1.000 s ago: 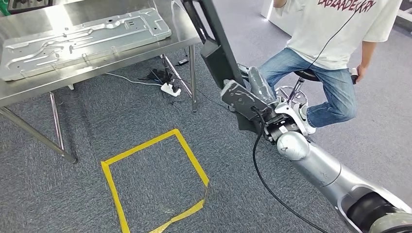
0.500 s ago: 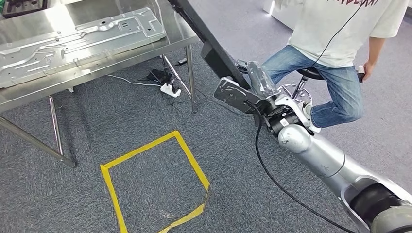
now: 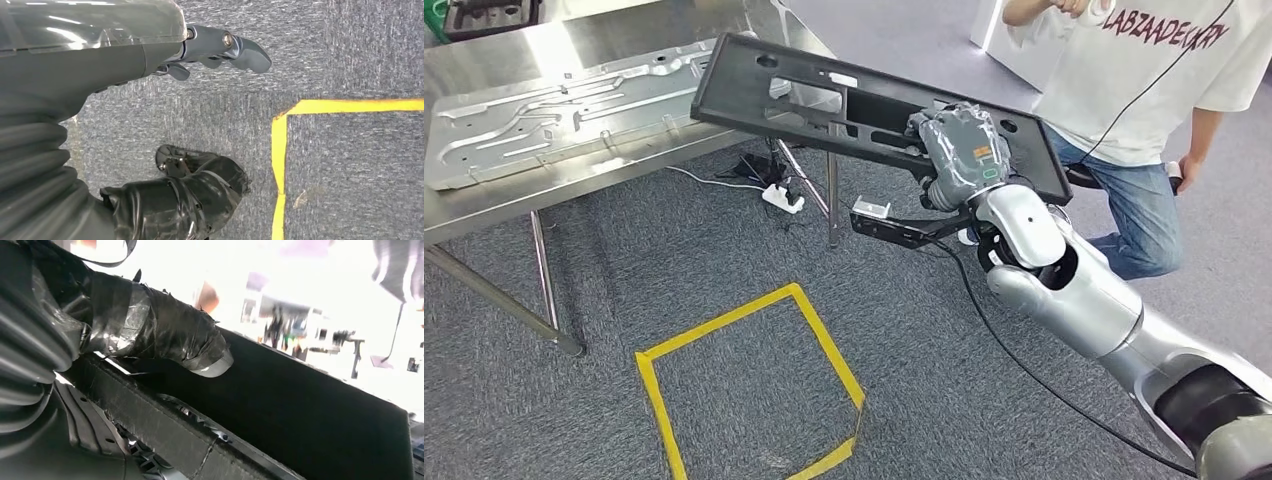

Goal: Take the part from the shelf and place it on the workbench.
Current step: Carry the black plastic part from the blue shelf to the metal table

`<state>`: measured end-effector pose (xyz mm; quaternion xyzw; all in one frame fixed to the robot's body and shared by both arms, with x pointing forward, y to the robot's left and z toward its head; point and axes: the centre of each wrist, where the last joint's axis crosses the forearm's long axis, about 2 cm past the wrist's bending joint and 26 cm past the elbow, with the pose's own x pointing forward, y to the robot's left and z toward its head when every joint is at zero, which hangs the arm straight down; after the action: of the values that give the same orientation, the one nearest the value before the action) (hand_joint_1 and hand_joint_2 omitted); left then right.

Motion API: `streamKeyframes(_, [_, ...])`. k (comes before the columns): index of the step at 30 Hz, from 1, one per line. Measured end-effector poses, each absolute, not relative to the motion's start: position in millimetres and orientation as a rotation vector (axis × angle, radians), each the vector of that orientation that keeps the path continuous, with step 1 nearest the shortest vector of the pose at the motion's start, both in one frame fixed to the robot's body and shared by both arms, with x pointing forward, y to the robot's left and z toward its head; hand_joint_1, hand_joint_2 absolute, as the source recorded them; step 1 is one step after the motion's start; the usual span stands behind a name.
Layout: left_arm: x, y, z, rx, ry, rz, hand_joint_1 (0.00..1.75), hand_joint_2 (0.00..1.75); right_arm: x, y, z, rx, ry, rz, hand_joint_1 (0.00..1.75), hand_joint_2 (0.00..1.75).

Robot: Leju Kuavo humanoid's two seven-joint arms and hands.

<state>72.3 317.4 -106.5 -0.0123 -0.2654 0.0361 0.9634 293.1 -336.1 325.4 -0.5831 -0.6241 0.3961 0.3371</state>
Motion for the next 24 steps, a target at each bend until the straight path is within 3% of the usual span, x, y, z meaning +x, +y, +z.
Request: streamKeyframes(24, [69.2,314.5,-107.1,-0.032,-0.531,0.052,0.0,1.75,291.6,-331.2,331.1,-1.617,-1.622,1.157,1.75,1.75])
